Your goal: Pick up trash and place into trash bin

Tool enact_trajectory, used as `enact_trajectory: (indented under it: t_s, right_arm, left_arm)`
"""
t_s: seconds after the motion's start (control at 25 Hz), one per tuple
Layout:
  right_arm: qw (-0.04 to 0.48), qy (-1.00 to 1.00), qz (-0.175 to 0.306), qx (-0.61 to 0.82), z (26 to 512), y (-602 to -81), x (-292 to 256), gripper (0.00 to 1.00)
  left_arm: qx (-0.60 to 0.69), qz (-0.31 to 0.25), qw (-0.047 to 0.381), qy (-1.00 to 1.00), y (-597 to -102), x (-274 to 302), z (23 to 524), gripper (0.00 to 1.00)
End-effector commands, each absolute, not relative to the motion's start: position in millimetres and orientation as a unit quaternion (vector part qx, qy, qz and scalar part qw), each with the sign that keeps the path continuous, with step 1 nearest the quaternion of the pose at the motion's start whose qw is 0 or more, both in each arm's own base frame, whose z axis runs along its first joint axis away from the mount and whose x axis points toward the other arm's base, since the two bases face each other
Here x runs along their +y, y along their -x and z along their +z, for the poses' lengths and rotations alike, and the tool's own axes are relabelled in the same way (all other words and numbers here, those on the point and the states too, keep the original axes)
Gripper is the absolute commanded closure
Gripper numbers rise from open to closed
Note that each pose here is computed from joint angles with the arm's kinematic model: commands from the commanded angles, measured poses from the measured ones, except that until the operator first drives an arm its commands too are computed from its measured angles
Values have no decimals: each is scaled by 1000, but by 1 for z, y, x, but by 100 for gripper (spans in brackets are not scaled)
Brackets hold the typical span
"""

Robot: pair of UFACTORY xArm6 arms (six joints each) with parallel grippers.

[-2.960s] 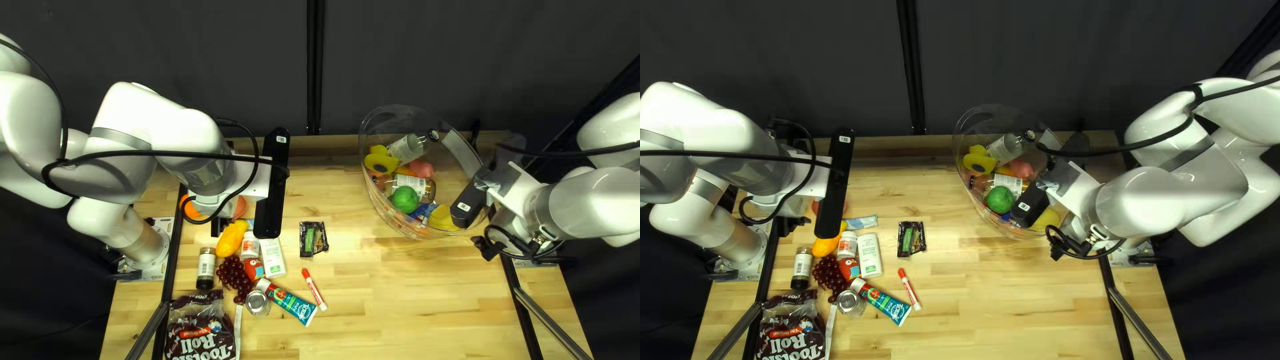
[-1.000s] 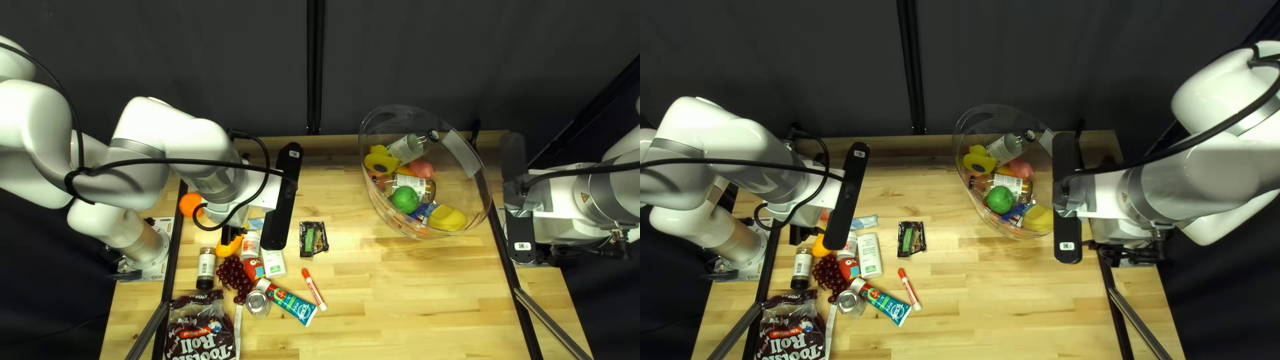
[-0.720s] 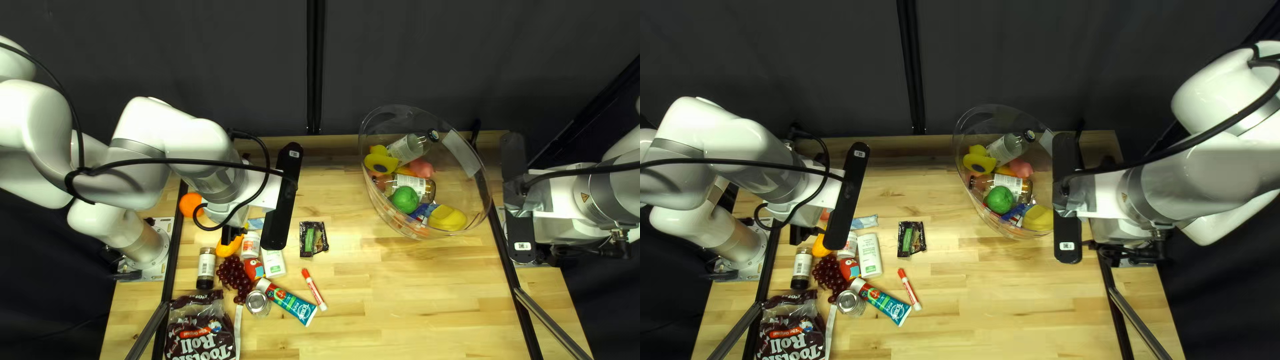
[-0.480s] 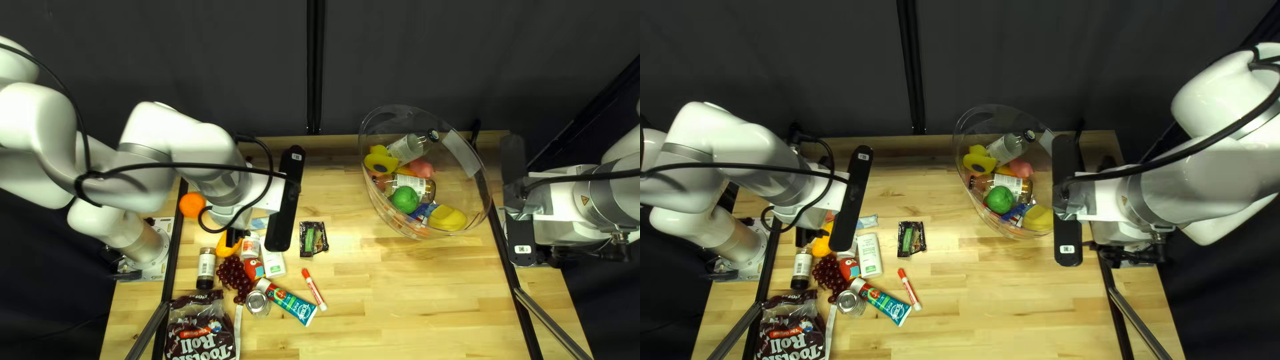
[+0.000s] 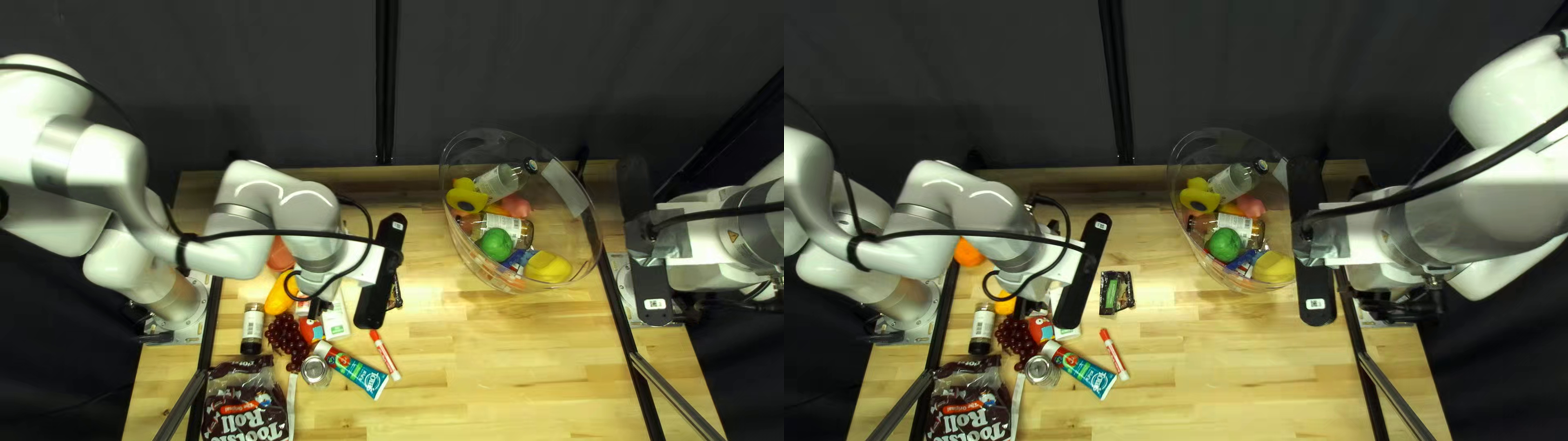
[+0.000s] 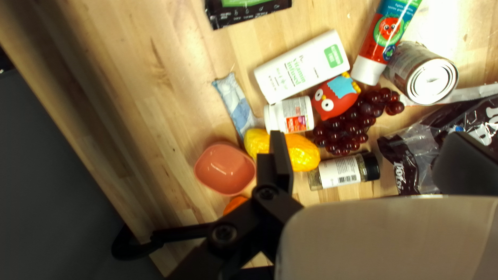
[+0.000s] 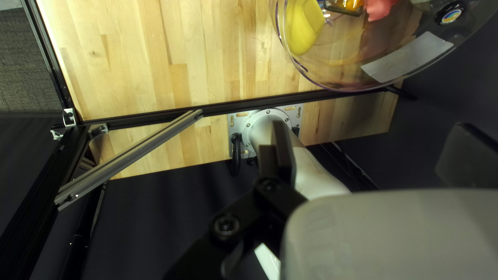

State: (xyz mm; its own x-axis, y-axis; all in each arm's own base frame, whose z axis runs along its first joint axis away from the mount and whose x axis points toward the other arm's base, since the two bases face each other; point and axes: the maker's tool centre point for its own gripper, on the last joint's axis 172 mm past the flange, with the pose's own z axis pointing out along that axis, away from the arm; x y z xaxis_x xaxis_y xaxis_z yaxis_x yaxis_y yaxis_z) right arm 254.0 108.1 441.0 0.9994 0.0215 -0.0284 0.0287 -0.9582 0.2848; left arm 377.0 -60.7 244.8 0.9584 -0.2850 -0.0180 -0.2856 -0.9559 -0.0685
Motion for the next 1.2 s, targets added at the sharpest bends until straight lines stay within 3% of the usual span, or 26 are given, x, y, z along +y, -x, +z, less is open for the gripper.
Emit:
enact_trajectory:
  t_s: [0.04, 0.52, 0.92, 1.2]
  right_arm:
    - [144, -989, -12, 13, 441, -254, 108, 0]
    - [144, -989, -12, 13, 441, -254, 108, 0]
    - [144, -989, -12, 13, 441, -254, 108, 0]
    - [144, -989, -12, 13, 441, -254, 108, 0]
  left_arm:
    - [144, 4, 35, 989, -377, -61, 245, 0]
    - [144, 4, 35, 989, -377, -61, 245, 0]
    - [278, -31, 34, 960, -373, -90, 184, 0]
    - [332, -46, 30, 942, -406, -113, 151, 0]
